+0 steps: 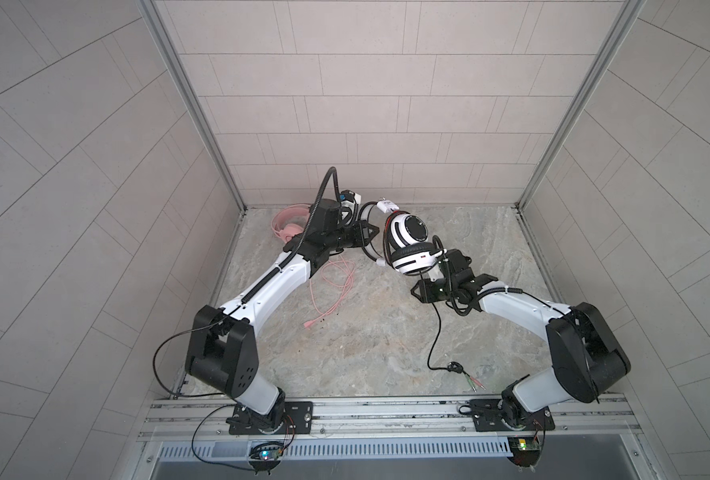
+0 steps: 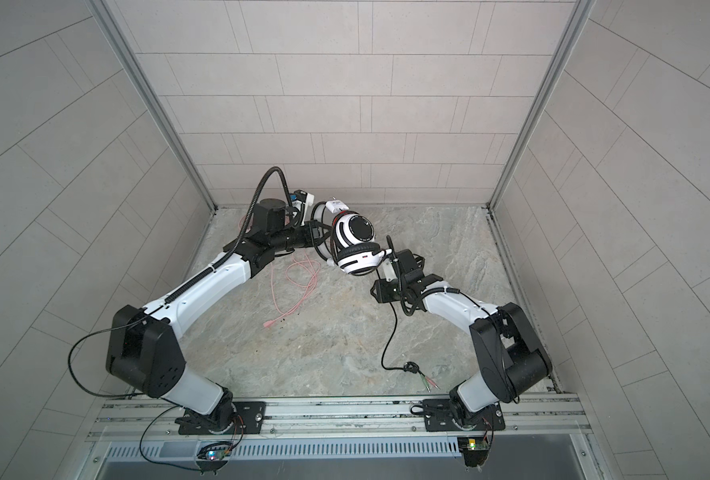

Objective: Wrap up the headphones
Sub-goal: 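Lower the right gripper to the hanging cable while left gripper raises headset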

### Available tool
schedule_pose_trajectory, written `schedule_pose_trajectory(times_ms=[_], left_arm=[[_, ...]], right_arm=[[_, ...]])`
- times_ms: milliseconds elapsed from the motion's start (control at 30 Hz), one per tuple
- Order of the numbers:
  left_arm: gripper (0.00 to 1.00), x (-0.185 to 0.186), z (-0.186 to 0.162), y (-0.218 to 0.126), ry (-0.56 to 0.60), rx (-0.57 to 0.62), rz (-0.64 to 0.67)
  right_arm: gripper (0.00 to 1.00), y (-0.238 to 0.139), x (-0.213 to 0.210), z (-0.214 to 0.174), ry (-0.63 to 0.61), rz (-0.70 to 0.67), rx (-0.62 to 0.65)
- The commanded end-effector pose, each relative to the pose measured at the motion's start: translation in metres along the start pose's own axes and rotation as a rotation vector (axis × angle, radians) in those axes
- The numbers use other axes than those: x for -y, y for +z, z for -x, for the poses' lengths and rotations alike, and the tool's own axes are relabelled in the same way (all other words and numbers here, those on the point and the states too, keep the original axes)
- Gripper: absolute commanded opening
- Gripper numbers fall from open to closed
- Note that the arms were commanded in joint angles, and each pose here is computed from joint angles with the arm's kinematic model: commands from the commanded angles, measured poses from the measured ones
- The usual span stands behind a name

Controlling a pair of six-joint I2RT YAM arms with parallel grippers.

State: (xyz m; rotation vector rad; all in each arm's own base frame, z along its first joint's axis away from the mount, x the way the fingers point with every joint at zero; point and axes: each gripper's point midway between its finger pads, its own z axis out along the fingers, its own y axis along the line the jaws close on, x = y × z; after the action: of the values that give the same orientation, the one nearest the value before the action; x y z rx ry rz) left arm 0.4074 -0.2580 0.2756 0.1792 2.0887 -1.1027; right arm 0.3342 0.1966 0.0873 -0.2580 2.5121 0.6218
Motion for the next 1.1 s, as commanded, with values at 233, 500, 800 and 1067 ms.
schedule_pose_trajectory(times_ms=[233,500,800,1067], left_arm=[[0.0,-0.021,0.042,-0.02,-0.116,0.153,-0.028],[0.0,-0.046,0.054,-0.031,-0.197,0.204,0.03],[0.0,-0.081,0.055,-0.037,-0.277,0.231,0.146],[0.0,-0.112,0.049,-0.038,-0.366,0.237,0.237]], right_arm=[[0.33,0.013,-0.023,-0.022,0.003,0.049,-0.011],[0.15,0.014,-0.025,-0.037,-0.003,0.034,-0.025],[0.05,0.012,-0.038,-0.04,-0.071,0.004,-0.044],[0.04,0.011,-0.049,-0.05,-0.123,-0.015,-0.063]])
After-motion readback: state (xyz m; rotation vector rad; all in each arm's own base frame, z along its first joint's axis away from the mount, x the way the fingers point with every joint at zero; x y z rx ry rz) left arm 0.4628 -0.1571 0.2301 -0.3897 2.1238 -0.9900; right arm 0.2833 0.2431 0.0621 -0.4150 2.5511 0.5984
